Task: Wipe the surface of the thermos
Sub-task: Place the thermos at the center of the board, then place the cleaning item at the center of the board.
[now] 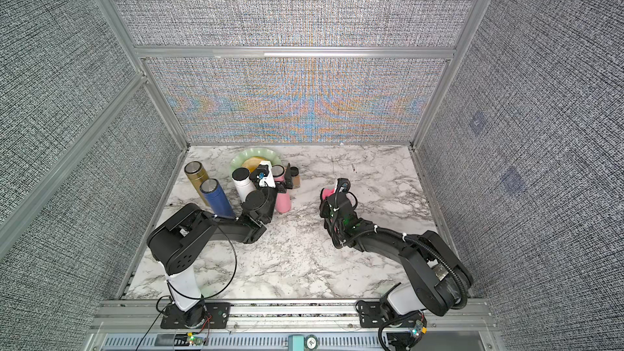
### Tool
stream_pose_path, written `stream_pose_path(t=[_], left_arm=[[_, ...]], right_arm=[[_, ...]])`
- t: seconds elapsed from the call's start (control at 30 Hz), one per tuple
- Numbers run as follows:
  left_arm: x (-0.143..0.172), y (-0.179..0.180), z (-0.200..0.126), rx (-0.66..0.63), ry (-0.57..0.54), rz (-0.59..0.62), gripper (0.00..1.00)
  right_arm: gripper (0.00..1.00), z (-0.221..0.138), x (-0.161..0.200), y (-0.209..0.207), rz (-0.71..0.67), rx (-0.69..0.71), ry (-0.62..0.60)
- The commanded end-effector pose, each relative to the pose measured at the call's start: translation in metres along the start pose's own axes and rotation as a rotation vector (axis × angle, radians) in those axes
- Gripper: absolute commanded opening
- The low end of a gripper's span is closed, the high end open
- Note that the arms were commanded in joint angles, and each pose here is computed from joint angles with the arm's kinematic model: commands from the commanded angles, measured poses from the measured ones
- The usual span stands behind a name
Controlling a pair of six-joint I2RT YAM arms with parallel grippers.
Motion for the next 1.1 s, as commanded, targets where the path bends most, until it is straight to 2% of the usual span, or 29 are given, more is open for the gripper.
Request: stream_pose_path(t=[0.0, 0.2, 0.23, 0.27, 0.5, 0.63, 0.73, 0.8, 0.9, 1.0, 1.07], left_arm=[[-0.029, -0.006, -0.004, 0.038, -0.054, -0.018, 0.99], [-0.059, -0.018, -0.014, 0.122, 0.023, 0.014, 0.99], [-0.063, -0.019, -0.015, 0.133, 0.043, 0.025, 0.99], [-0.068, -0.02, -0.017, 0.141, 0.065, 0.032, 0.99], [-0.123, -0.011, -0.051, 0.179, 0.072, 0.051, 0.99], [-0.146, 0.019, -0.076, 0.089, 0.041, 0.118, 0.99], [-0.151, 0.053, -0.098, -0.034, -0.001, 0.166, 0.99], [-0.148, 0.076, -0.111, -0.13, -0.009, 0.204, 0.99], [-0.138, 0.101, -0.124, -0.229, 0.013, 0.238, 0.99], [-0.128, 0.12, -0.131, -0.289, 0.036, 0.268, 0.99], [-0.122, 0.135, -0.136, -0.351, 0.052, 0.272, 0.99]], right_arm=[[0.22, 0.008, 0.001, -0.004, -0.01, 0.04, 0.029], [0.67, 0.024, -0.003, -0.018, -0.023, 0.127, 0.07], [0.8, 0.023, -0.006, -0.019, -0.03, 0.141, 0.066], [0.98, 0.021, -0.01, -0.021, -0.038, 0.156, 0.063], [0.99, -0.021, -0.05, -0.023, -0.07, 0.162, -0.018], [0.99, -0.043, -0.063, -0.029, -0.061, 0.162, -0.046], [0.99, -0.048, -0.06, -0.025, -0.066, 0.103, -0.035], [0.99, -0.038, -0.045, -0.029, -0.082, 0.114, 0.043], [0.99, -0.028, -0.024, -0.046, -0.061, 0.266, 0.26], [0.99, -0.035, -0.027, -0.047, -0.077, 0.308, 0.295], [0.99, -0.054, -0.037, -0.042, -0.051, 0.294, 0.31]])
Point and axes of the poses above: each gripper's point midway between its finger pads, its own z axis out along the fingers, its own y axis along the line the jaws close on, x = y × z, the point moved 1 cm from there along -z, back along the fingers, and after that the axes turned 5 degrees about -z, right-handed, at the moved point
